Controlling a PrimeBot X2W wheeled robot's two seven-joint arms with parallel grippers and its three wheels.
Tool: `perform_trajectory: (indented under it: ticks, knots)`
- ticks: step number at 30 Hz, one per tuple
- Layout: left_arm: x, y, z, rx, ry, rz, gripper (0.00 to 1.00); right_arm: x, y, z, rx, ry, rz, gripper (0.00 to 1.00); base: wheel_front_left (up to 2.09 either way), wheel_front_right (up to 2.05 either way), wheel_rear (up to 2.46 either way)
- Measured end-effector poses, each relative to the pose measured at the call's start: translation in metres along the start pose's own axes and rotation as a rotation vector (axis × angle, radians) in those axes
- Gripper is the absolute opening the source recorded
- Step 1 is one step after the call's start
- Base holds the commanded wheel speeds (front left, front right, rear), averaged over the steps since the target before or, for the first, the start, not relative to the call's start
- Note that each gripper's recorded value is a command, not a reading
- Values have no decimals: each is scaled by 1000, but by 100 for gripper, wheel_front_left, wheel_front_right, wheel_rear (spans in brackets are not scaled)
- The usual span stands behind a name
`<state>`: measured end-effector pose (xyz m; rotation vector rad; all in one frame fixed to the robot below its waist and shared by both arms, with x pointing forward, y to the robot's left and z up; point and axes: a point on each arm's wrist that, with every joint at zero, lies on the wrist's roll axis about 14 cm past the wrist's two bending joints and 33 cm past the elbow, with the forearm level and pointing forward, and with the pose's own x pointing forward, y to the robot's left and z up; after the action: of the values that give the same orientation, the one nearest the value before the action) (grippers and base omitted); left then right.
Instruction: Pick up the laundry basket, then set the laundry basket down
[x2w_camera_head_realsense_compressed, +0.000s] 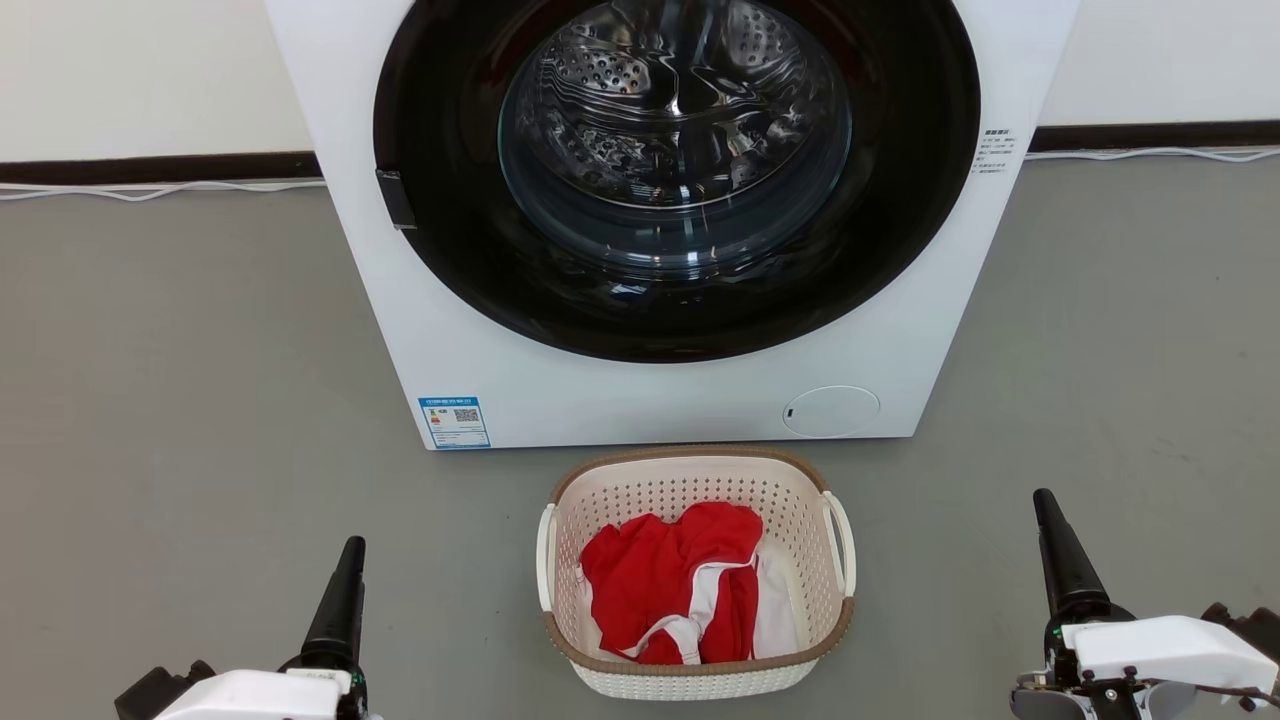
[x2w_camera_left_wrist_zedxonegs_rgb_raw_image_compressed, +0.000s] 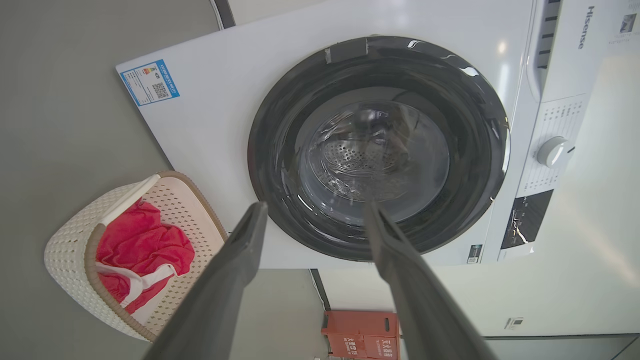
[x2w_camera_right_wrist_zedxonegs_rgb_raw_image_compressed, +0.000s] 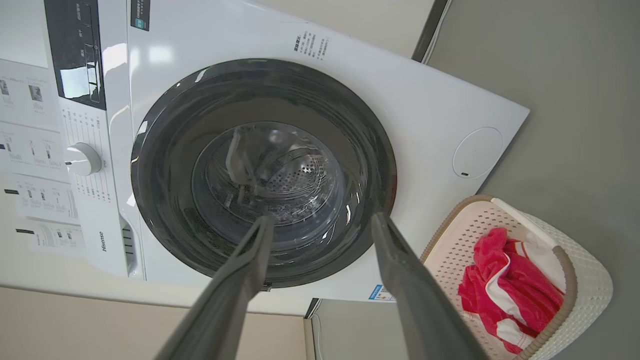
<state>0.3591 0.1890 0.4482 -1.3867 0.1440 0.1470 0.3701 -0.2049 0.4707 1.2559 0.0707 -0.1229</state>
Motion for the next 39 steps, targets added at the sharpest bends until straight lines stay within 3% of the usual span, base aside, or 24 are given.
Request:
perform_trajectory:
  ticks: [14, 39]
  knots:
    - [-1, -4, -3, 234, -3, -12, 100, -3, 0, -1, -277, 0, 1, 100, 0, 0, 0]
    - [-1, -11, -4, 606, -20, -45, 100, -6, -12, -2, -634, 6, -21, 100, 0, 0, 0]
